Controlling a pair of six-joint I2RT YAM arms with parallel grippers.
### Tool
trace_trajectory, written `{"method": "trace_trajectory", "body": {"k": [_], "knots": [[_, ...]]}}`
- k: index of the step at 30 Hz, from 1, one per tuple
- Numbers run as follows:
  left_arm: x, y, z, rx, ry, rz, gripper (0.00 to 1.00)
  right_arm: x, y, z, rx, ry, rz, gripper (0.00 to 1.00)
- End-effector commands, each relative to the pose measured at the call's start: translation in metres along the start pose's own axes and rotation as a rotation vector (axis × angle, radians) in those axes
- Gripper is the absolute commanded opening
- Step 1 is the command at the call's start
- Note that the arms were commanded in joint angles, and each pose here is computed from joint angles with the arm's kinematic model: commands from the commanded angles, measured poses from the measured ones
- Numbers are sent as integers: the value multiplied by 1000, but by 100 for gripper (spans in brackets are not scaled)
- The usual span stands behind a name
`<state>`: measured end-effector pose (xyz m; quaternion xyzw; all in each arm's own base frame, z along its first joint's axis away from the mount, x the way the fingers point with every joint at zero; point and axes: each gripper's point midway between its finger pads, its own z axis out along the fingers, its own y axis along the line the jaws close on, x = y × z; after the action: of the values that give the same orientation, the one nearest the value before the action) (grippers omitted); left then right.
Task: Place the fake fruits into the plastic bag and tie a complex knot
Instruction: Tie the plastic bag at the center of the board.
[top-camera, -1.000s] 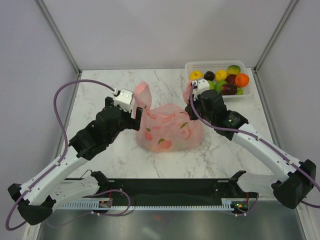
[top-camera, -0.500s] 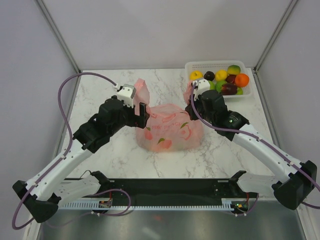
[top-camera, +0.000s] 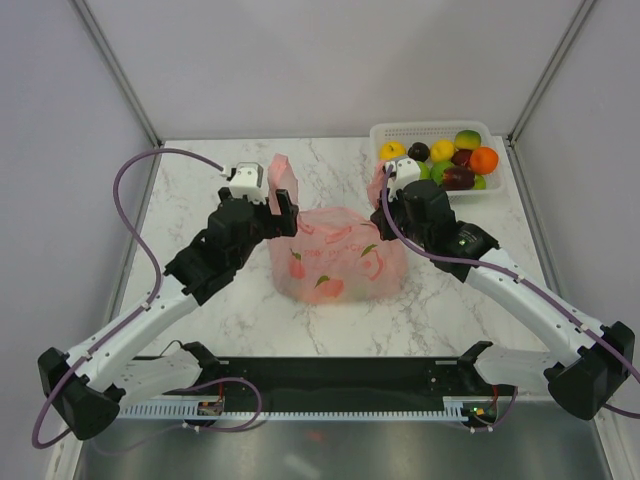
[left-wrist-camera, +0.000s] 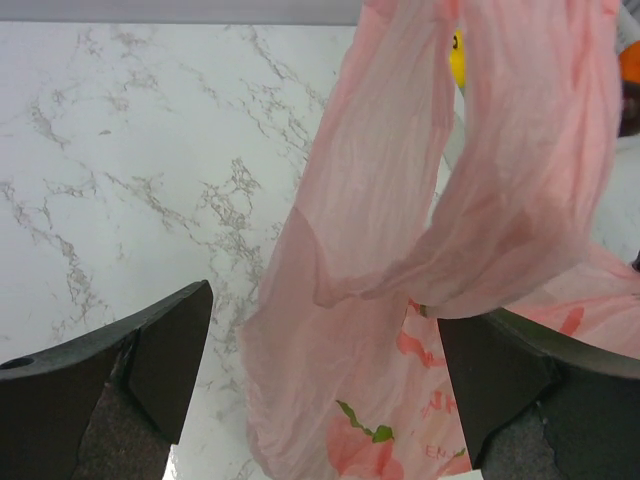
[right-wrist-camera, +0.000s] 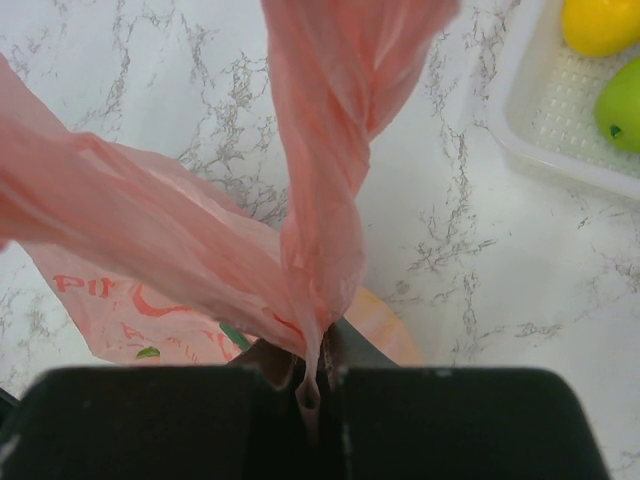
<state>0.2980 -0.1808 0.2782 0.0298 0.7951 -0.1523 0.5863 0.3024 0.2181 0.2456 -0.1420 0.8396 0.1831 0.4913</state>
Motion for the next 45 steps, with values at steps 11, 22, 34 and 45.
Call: {"method": "trace_trajectory", "body": {"k": [11,22,34,45], "knots": [[-22,-13,35,-52,-102,-30,100,-11,2,-4,-8,-46,-10,0],[-19,-8,47,-77,-117,89,2,-12,3,-7,-16,-50,-13,0],[-14,-37,13,141,-118,594,2,-10,3,-5,-18,-42,-10,0],[-7,-60,41,39,-46,1008,2,-8,19,2,-98,-10,-1,0]]}}
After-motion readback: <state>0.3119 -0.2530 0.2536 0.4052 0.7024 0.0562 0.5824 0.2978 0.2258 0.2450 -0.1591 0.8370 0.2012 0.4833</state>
